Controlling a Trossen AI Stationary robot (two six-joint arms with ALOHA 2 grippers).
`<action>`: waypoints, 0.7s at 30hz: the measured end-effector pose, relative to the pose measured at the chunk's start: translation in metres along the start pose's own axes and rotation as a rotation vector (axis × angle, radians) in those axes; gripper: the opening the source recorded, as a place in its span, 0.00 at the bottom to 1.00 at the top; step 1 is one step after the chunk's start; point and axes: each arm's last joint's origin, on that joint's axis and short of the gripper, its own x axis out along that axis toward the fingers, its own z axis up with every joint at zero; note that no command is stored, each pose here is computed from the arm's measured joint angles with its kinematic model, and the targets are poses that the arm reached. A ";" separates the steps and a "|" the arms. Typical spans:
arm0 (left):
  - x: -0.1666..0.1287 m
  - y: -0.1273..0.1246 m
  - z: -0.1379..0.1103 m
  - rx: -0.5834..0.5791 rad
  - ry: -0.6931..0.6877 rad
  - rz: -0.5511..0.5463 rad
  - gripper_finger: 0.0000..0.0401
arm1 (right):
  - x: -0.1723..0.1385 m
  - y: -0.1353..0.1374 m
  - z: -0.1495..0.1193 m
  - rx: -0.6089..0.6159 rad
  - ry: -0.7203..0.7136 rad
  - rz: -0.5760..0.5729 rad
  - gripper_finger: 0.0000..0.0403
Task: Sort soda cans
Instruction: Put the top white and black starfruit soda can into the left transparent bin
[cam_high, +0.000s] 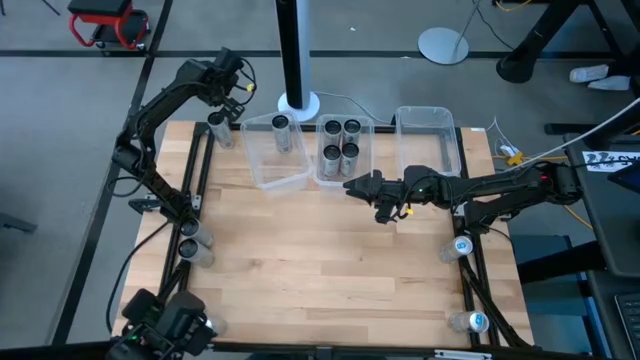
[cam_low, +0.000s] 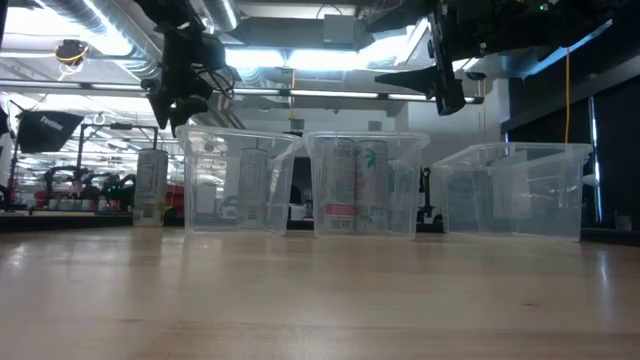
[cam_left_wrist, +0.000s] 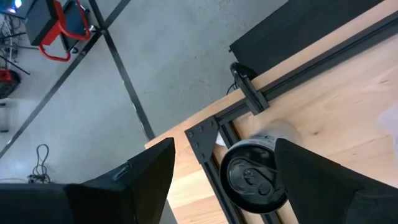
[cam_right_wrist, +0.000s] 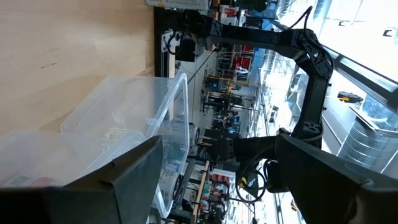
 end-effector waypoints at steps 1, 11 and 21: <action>0.000 0.000 0.000 -0.001 0.000 0.000 0.66 | 0.000 0.000 0.000 0.000 0.000 0.000 0.78; 0.000 0.000 0.000 -0.002 0.000 0.000 0.66 | 0.000 0.001 0.000 -0.005 -0.001 0.010 0.78; 0.004 0.008 0.003 -0.023 -0.024 0.035 0.66 | 0.000 0.001 0.000 -0.006 -0.002 0.015 0.78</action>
